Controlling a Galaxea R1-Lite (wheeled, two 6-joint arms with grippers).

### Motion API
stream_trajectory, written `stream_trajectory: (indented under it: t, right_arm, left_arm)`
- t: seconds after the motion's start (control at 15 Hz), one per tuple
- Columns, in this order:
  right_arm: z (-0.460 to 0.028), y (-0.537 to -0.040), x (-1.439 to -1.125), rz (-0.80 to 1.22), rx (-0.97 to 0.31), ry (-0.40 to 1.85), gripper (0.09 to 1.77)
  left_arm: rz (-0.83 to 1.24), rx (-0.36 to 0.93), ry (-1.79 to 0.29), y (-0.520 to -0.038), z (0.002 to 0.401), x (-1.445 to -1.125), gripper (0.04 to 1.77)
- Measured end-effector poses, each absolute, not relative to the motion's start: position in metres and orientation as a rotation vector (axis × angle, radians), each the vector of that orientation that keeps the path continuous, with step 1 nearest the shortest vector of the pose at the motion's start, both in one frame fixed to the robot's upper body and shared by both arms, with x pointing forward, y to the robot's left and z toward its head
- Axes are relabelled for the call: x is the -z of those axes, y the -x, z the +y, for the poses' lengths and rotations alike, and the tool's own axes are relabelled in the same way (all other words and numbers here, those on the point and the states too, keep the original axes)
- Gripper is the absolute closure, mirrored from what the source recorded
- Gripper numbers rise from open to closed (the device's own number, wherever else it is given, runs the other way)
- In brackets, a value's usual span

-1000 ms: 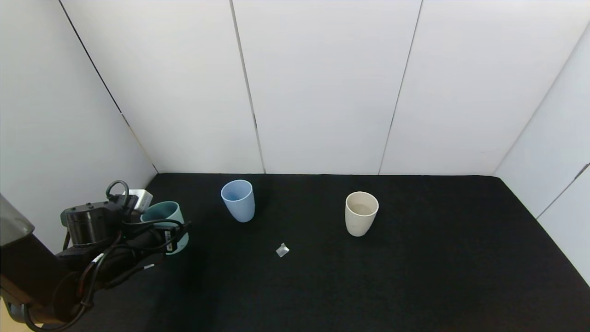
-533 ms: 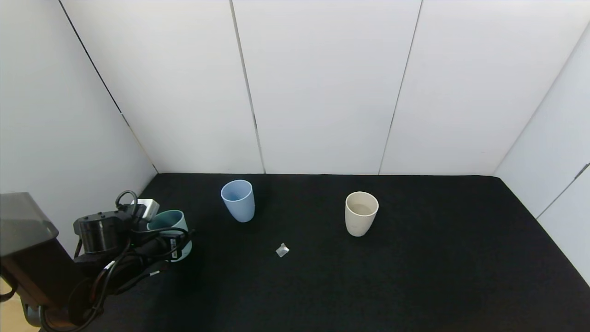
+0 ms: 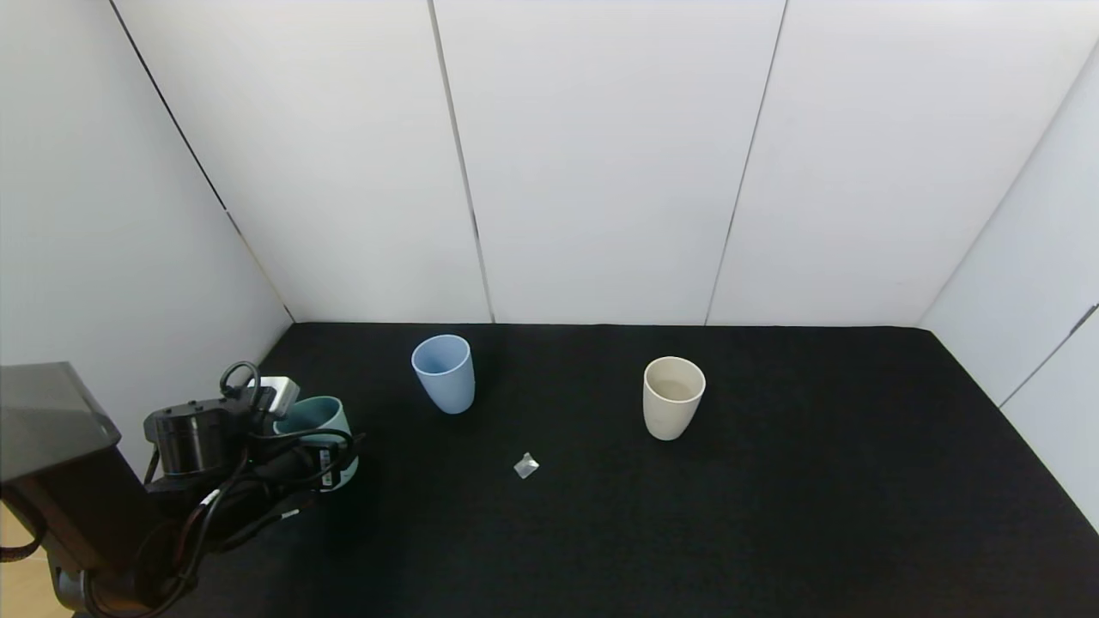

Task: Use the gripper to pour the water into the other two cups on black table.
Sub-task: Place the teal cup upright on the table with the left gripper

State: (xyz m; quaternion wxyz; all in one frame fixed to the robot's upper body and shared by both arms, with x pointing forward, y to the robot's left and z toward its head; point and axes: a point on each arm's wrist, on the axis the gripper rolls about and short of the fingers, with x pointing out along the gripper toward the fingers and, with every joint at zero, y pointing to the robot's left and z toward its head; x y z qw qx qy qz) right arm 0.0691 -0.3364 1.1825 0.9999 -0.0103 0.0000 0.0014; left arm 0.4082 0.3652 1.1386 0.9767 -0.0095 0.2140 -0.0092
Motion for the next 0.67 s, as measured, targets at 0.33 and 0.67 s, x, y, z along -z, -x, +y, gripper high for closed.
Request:
stream_trajectory:
  t: [0.33,0.67]
  right_arm:
    - [-0.3364,-0.0691,-1.1825,0.0,-0.003,0.021,0.15]
    - [-0.3364,-0.0691,-1.1825,0.0,-0.003,0.021,0.15]
  left_arm:
    - [0.415,0.018,0.018,-0.4073,0.3655,-1.1398,0.26]
    - [0.383,0.019,0.009,-0.3999,0.3649,-1.1452,0.19]
